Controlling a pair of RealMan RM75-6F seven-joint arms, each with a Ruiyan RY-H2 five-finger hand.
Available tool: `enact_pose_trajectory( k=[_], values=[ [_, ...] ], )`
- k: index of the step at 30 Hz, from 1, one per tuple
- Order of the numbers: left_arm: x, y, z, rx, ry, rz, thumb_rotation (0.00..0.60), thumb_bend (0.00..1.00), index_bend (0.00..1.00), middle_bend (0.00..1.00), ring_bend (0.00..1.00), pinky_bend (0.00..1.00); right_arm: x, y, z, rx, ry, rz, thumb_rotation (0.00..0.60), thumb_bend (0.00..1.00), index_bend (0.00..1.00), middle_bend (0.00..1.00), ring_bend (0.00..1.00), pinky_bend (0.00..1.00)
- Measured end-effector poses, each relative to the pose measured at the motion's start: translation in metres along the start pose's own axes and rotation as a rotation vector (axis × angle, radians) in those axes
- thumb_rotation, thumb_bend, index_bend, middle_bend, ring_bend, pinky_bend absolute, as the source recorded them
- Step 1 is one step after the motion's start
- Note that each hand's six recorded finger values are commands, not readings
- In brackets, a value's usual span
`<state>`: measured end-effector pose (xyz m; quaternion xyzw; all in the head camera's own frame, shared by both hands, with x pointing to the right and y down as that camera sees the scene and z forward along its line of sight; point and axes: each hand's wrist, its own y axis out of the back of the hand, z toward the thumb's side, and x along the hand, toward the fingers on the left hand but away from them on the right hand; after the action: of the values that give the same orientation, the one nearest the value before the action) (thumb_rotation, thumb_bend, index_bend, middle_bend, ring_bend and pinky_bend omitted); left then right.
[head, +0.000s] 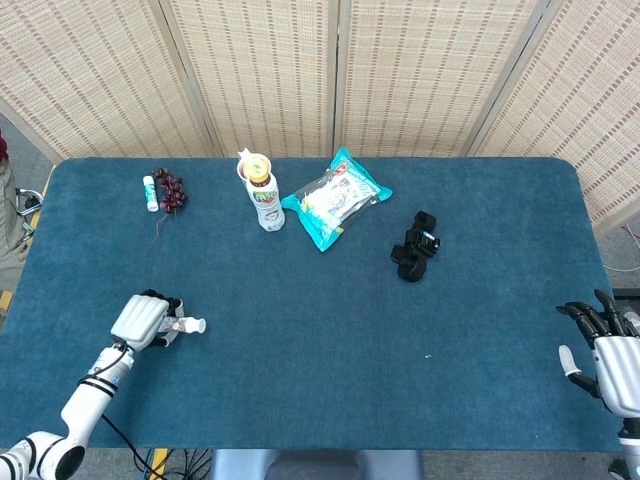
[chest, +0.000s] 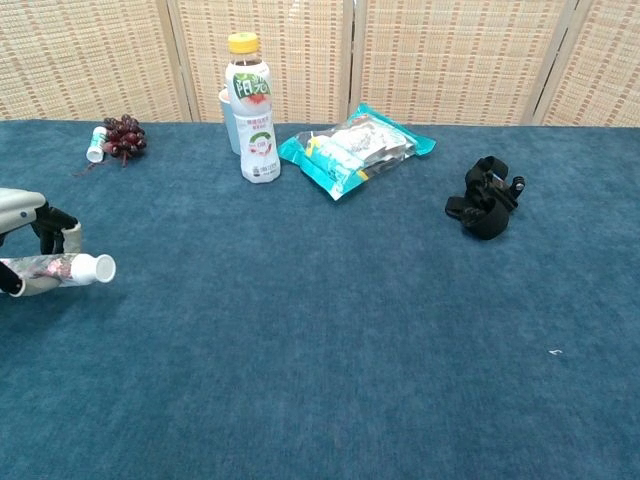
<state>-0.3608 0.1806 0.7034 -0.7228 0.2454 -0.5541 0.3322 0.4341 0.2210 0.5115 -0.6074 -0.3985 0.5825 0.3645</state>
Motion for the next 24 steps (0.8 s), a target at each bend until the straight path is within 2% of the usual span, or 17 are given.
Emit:
enact_pose_trajectory(
  k=[7, 12, 18, 24],
  values=[
    [0.003, 0.027, 0.011, 0.038, -0.05, 0.047, 0.6, 0.35, 0.59, 0.62, 0.51, 0.34, -0.007, 0.005, 0.015, -0.001, 0.063, -0.017, 0.6, 0.35, 0.27, 0.26, 0.12, 0.25],
    [0.008, 0.053, 0.029, 0.048, -0.107, 0.081, 0.6, 0.35, 0.59, 0.64, 0.53, 0.37, -0.018, 0.01, 0.04, 0.017, 0.156, -0.008, 0.6, 0.37, 0.27, 0.26, 0.12, 0.25],
    [0.015, 0.081, 0.058, 0.055, -0.184, 0.095, 0.6, 0.36, 0.59, 0.65, 0.54, 0.4, -0.036, 0.014, 0.087, 0.05, 0.317, 0.03, 0.6, 0.51, 0.27, 0.27, 0.12, 0.25],
    [0.024, 0.095, 0.085, 0.025, -0.237, 0.051, 0.6, 0.38, 0.59, 0.65, 0.55, 0.4, -0.053, 0.016, 0.144, 0.063, 0.485, 0.052, 0.6, 0.69, 0.27, 0.32, 0.19, 0.25]
  ],
)
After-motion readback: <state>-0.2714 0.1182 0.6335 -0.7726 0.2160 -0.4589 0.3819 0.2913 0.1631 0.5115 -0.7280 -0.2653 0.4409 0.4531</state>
